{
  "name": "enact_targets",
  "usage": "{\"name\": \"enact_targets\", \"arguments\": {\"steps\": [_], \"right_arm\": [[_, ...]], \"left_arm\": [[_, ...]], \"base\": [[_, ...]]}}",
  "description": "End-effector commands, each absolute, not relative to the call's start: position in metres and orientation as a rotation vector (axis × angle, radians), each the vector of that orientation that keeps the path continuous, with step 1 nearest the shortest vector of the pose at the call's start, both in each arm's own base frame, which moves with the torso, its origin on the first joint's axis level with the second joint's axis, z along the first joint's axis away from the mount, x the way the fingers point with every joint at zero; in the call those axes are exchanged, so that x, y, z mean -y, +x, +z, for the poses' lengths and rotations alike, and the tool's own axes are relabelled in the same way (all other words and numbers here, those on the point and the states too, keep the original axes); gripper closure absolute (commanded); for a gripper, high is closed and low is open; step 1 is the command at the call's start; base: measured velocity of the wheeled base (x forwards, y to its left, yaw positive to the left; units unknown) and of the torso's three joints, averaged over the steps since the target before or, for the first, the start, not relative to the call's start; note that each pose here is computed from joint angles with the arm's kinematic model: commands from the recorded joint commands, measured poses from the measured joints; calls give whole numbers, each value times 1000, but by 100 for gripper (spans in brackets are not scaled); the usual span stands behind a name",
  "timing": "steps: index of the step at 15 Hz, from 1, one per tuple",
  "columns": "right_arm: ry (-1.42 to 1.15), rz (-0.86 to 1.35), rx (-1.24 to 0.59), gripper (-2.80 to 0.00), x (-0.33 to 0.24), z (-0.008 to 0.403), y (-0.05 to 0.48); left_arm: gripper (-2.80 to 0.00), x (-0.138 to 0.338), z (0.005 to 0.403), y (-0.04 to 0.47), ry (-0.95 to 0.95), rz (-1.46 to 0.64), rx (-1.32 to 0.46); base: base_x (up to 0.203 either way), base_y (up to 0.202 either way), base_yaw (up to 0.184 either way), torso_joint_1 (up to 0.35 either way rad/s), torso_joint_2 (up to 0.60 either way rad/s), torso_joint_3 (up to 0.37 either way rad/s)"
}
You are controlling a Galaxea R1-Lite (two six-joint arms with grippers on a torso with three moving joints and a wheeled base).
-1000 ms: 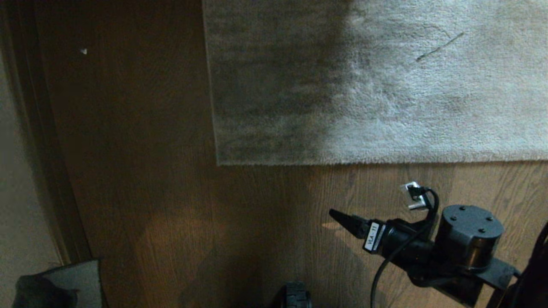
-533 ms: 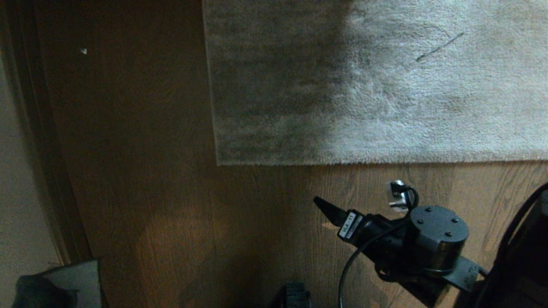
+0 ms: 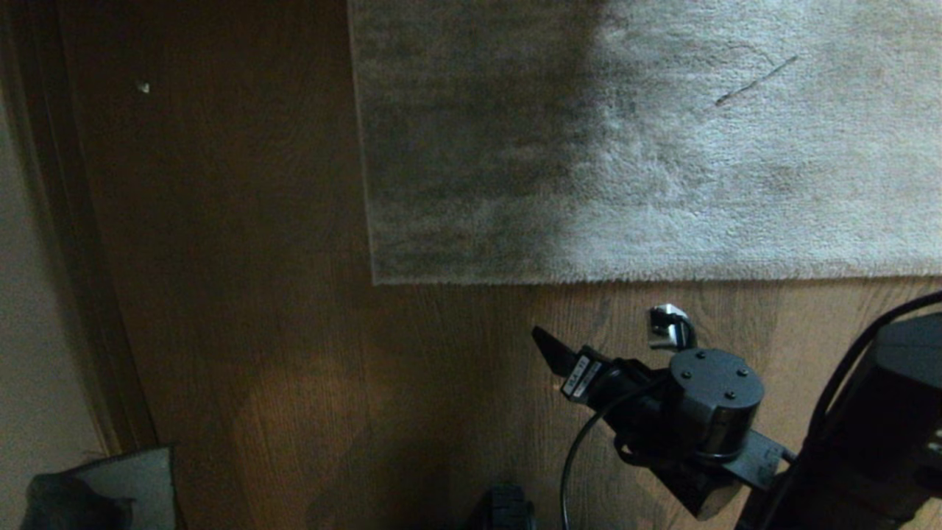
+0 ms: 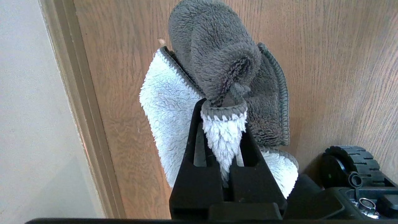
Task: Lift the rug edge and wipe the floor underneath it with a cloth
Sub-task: Lift up the carpet
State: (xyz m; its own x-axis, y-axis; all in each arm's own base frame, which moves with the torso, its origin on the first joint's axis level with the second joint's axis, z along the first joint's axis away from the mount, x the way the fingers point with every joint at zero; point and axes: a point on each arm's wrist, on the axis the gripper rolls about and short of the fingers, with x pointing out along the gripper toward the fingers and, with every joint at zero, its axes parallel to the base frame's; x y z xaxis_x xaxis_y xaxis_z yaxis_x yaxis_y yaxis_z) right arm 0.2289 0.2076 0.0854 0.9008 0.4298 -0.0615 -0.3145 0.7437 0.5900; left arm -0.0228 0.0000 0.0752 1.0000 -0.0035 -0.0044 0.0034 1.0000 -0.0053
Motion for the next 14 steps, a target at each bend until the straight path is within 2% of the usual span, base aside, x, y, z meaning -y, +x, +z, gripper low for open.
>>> {"name": "enact_targets", "arguments": {"steps": [1, 4, 14], "right_arm": [[630, 429, -134, -280, -213, 93, 235], [650, 443, -93, -280, -219, 101, 241], [668, 456, -80, -280, -241, 90, 260]], "left_arm": [[0, 0, 75, -23, -6, -3, -5], [0, 0, 75, -23, -6, -3, -5], [0, 0, 75, -23, -6, -3, -5]], "base": [[0, 0, 0, 0, 0, 0], [0, 0, 0, 0, 0, 0], [0, 0, 0, 0, 0, 0]]}}
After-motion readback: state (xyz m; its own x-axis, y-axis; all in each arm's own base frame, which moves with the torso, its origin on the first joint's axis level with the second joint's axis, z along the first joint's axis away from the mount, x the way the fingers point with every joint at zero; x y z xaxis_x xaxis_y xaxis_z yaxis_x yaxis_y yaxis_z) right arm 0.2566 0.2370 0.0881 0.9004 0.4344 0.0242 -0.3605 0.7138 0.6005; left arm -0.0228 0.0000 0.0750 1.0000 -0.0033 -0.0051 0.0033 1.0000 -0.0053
